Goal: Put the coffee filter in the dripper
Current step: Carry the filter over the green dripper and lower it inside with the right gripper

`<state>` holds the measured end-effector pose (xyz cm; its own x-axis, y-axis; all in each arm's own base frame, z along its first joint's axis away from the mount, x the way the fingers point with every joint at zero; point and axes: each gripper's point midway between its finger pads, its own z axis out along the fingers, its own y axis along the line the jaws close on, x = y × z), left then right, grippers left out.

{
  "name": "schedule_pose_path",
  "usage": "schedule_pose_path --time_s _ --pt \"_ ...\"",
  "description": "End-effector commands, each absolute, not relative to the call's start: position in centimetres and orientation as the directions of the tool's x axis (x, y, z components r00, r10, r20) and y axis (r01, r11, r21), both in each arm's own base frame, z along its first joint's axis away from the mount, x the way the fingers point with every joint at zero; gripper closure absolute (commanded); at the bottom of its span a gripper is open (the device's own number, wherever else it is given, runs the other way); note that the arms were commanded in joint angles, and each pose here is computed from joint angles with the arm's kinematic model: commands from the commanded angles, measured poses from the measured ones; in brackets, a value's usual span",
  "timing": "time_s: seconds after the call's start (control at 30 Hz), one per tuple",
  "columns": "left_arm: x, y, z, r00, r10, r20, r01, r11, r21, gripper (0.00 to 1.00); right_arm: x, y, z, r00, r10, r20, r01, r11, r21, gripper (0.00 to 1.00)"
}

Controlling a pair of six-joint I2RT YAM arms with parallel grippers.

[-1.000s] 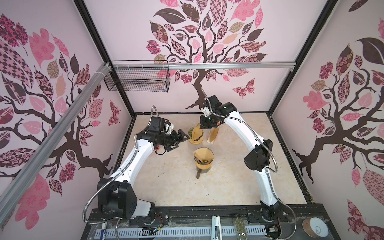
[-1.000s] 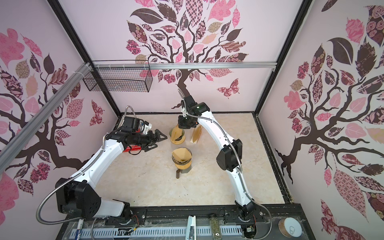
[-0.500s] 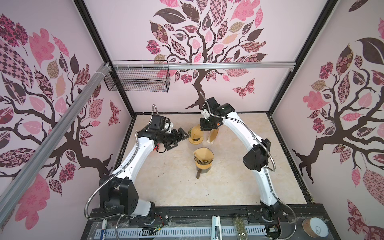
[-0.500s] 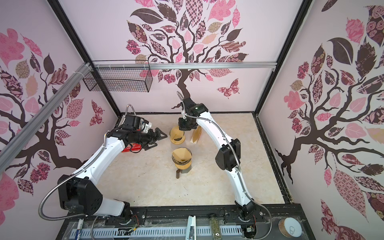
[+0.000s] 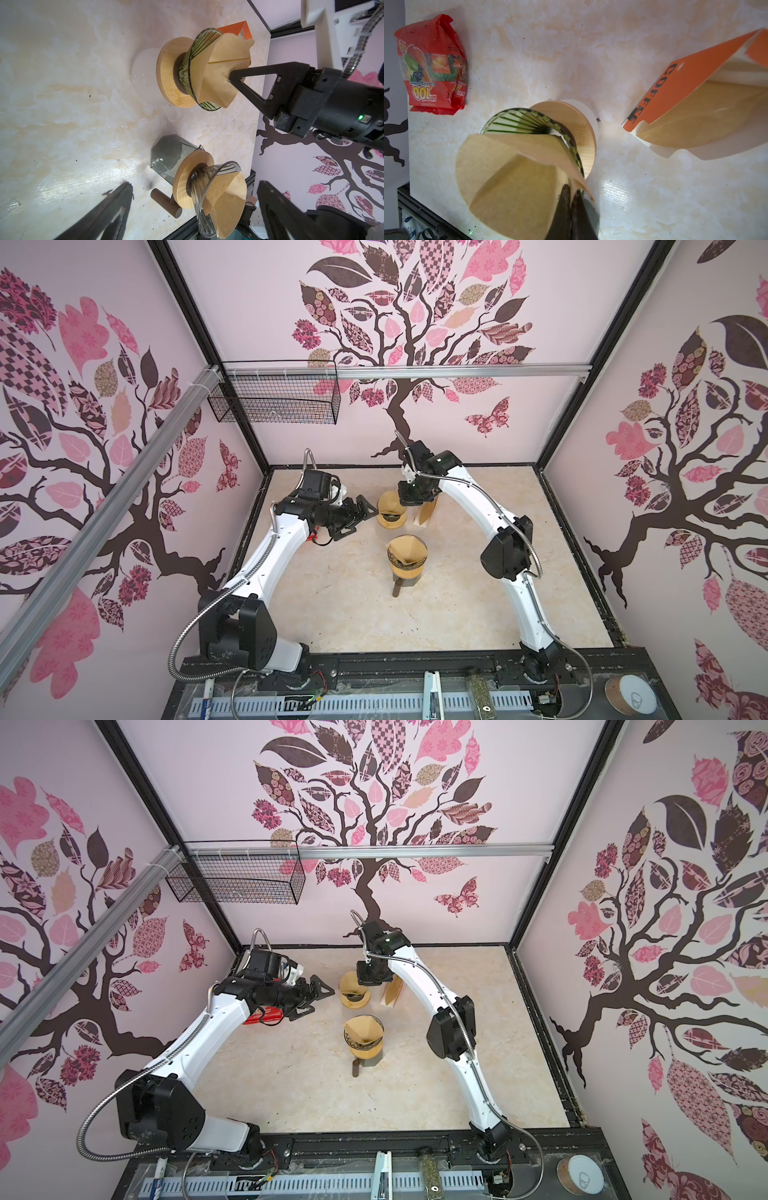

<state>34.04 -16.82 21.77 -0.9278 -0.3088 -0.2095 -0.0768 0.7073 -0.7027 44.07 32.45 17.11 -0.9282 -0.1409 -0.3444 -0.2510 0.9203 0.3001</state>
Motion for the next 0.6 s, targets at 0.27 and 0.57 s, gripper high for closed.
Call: schedule_pose_path --time_s 0.27,0.57 --pt "33.9 -16.8 22.9 -0.920 -0.308 -0.241 -0.051 0.705 -0.708 0.03 44.5 32.8 16.0 -0.923 -0.161 -0.349 -0.260 0.930 0.259 0.99" --pt "33.9 -16.8 22.8 -0.921 -0.307 -0.240 -0.052 0.707 -0.706 0.03 44.9 32.8 16.4 -0.918 -0.156 -0.366 -0.259 0.932 0.252 0.91"
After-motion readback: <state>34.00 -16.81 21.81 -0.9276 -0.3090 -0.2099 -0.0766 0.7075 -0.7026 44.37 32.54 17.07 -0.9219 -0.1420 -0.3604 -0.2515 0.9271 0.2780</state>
